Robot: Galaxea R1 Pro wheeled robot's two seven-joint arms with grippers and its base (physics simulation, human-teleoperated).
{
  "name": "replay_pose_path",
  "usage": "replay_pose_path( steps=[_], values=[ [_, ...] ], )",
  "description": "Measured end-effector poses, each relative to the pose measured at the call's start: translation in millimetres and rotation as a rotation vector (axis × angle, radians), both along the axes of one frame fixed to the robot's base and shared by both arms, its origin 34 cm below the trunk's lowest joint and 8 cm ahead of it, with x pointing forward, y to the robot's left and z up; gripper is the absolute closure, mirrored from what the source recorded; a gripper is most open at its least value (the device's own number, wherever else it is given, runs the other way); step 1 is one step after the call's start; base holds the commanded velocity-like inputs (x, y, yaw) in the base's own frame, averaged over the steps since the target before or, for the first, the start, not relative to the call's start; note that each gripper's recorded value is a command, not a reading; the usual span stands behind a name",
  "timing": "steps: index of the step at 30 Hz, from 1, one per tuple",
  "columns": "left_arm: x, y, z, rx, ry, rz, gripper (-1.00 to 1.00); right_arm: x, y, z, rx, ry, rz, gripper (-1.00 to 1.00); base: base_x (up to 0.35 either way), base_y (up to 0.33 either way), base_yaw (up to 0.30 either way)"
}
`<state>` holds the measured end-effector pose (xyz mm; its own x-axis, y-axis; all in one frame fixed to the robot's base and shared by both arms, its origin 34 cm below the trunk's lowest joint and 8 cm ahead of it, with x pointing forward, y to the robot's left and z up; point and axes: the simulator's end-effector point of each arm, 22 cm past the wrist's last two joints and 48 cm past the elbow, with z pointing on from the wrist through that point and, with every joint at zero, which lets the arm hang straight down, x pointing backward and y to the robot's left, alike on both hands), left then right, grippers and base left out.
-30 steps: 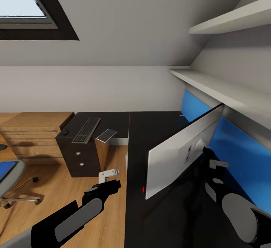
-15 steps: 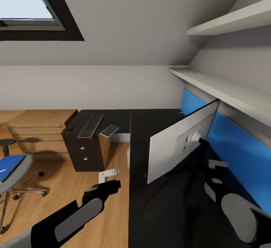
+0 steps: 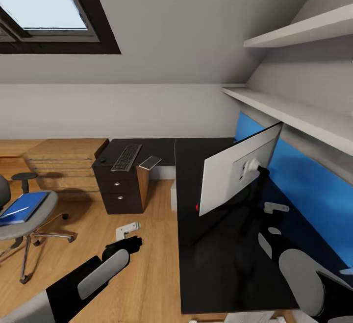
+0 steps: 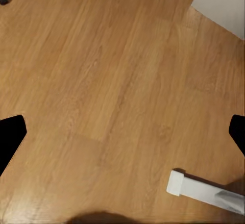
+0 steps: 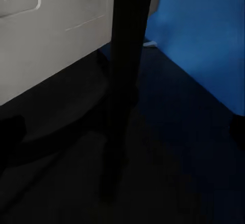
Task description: In the bedroom, organize the workspace by keeping the computer under the desk, ensuring the monitor is on the desk, placing the keyboard on the desk next to the monitor, placing the mouse on the desk next to the keyboard, moving the folder from the swivel chair onto the desk next to the mouse, stacking the notebook on top of the folder with the pen on top of the notebook, and positioning the swivel chair next to the desk.
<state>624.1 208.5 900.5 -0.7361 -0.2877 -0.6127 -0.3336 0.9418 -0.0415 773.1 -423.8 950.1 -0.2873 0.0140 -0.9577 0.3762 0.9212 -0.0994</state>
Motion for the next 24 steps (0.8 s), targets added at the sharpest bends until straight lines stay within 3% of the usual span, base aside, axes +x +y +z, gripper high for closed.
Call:
replay_pose_path(
  steps=[9, 15, 18, 21, 24],
  values=[
    [0, 0, -4, 0.000, 0.009, 0.015, -1.00, 3, 11, 2, 0.011, -0.007, 0.006, -1.00, -0.296, 0.187, 0.000],
    [0, 0, -4, 0.003, 0.008, 0.018, -1.00, 18, 59, 15, 0.048, -0.039, 0.028, -1.00, -0.092, 0.058, 0.000],
    [-1, -1, -3, 0.003, 0.006, 0.017, -1.00, 23, 90, 19, 0.080, 0.010, 0.011, -1.00, -0.015, 0.009, 0.000],
    [-1, -4, -3, 0.000, 0.006, 0.015, -1.00, 25, 95, 28, 0.088, 0.037, -0.008, -1.00, -0.006, 0.004, 0.000],
    [-1, -4, -3, -0.001, 0.005, 0.015, -1.00, 19, 85, 36, 0.089, 0.058, -0.044, -1.00, -0.002, 0.001, 0.000]
  ],
)
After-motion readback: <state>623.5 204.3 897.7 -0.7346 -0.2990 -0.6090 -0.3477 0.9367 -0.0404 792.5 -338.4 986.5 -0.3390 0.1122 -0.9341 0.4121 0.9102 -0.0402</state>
